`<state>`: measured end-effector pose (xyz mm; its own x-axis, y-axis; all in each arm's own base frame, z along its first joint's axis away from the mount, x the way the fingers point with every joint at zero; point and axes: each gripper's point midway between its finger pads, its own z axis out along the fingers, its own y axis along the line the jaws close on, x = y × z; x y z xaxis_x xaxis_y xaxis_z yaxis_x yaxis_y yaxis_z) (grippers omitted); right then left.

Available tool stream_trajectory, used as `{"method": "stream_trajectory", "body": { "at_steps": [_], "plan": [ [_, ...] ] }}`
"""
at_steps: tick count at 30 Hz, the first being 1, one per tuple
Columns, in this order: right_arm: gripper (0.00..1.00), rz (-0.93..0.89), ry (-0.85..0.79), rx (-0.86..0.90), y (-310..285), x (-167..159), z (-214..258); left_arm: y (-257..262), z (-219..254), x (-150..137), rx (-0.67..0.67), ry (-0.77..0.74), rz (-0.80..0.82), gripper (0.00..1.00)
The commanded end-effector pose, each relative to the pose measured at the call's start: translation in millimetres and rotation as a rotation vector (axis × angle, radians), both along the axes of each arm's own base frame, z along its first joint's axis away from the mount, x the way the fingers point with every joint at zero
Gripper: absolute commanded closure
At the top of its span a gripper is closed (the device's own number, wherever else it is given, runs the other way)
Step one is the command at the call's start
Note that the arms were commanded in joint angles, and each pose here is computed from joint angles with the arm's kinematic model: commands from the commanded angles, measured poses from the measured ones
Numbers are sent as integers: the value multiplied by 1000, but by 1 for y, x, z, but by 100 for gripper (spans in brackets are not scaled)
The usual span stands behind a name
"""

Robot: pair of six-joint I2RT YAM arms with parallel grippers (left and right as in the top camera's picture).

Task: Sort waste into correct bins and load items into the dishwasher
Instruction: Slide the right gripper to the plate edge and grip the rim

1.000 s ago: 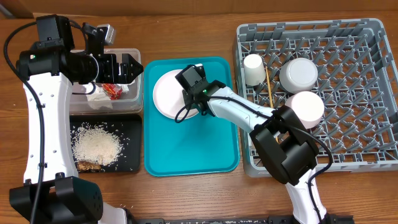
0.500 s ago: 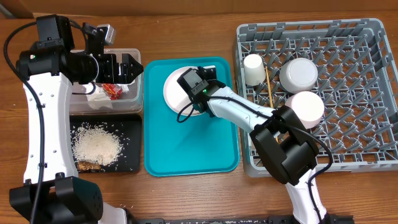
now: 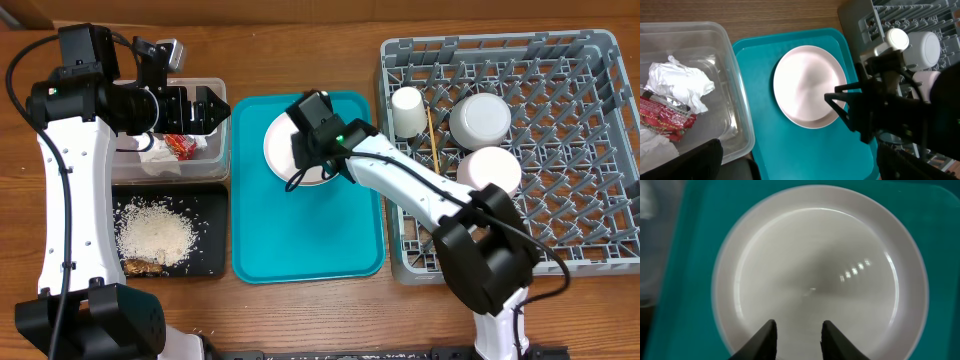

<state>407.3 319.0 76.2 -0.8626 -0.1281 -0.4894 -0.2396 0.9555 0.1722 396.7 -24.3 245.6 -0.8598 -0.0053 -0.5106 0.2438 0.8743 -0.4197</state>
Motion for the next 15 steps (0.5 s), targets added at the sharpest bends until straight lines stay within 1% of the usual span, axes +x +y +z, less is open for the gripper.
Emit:
{"method": "stream_trajectory", "body": {
  "at_steps": [1, 2, 3, 7, 15],
  "plan": [
    [59, 131, -20, 94, 30, -11, 28, -2, 12, 2, 4, -30, -1, 0],
    [55, 141, -21, 91, 33, -12, 25, -2, 12, 2, 4, -30, -1, 0],
    [54, 146, -19, 90, 35, -13, 22, -2, 12, 2, 4, -30, -1, 0],
    [51, 202, -18, 59, 44, -18, 6, -2, 12, 2, 4, -30, -1, 0],
    [52, 313, -50, 38, 64, -26, -6, -2, 12, 2, 4, -30, -1, 0]
  ]
}}
